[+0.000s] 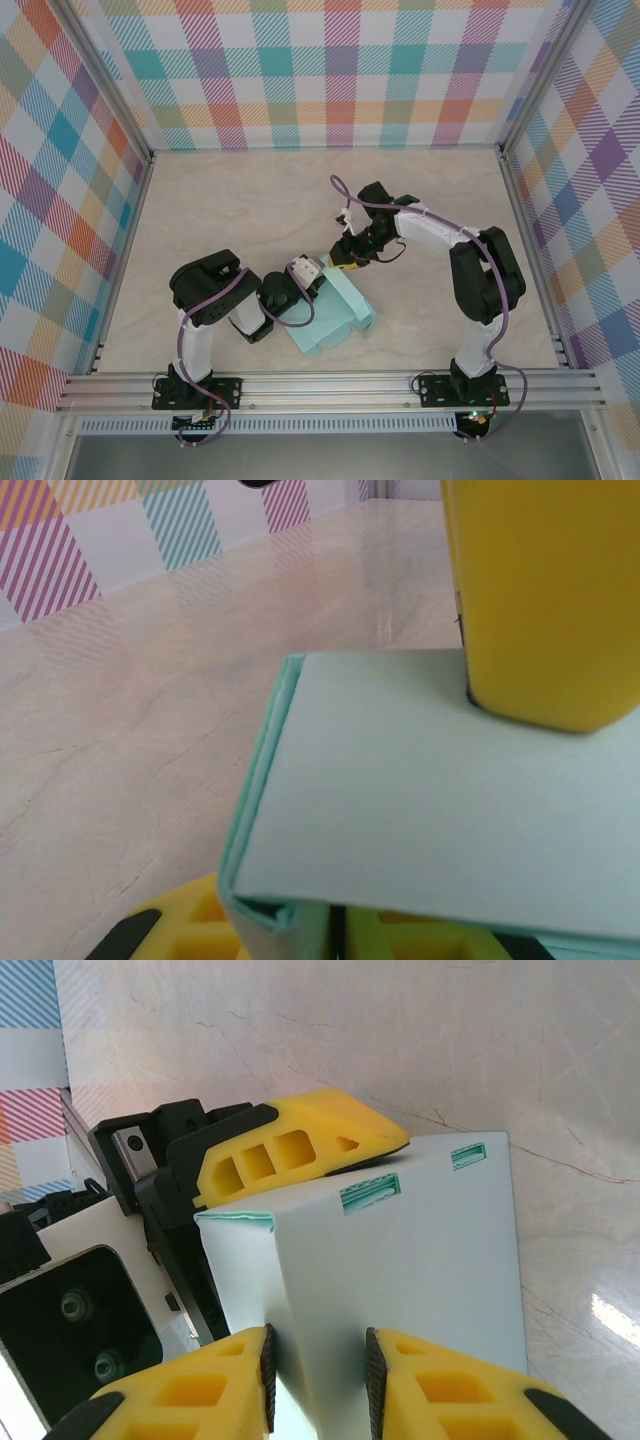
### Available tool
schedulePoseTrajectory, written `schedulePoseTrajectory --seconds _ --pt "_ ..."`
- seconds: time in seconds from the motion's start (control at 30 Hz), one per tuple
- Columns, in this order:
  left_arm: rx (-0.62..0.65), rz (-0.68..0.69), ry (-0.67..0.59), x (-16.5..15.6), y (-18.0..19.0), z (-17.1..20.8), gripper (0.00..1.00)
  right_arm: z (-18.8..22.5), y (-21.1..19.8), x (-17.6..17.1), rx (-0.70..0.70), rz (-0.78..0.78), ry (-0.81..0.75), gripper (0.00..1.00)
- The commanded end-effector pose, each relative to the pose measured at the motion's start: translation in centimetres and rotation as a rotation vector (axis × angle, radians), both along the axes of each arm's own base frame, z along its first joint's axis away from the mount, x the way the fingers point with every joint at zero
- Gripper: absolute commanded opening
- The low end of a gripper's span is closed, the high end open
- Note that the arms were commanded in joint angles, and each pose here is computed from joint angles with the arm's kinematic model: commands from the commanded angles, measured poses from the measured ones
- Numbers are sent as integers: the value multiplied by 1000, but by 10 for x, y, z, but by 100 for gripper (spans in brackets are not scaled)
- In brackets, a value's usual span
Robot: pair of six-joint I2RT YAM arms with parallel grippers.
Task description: Fold the paper box
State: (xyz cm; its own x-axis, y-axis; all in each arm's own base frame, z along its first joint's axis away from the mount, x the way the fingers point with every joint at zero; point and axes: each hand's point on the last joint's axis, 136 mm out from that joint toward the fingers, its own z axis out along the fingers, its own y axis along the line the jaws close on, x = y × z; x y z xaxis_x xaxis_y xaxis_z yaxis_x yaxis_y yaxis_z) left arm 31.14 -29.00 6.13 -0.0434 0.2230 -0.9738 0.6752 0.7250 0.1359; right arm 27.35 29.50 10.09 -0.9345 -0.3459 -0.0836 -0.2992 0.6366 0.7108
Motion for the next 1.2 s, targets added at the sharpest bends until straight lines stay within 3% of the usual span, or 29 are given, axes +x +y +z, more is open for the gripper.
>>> schedulePoseTrajectory --seconds 0.0,0.2,0.3,0.47,0.8,0.97,1.17 --pt "103 35 51 3 4 -32 18 -36 -10 -28 -130 29 99 30" --pt "109 -17 87 -6 4 -42 27 -36 -10 -27 -128 31 95 30" --pt "114 -5 93 -5 6 -45 27 -36 -9 -27 -125 32 96 30" --pt "118 37 83 4 11 -44 17 -36 -10 -27 -126 31 89 30" --pt "37 125 91 19 14 -30 7 -40 -9 -31 -148 41 87 29" --pt "12 194 95 27 20 -28 14 -42 -6 -37 -133 54 108 29" --pt "12 184 78 27 15 -23 18 -40 -4 -40 -109 60 121 30"
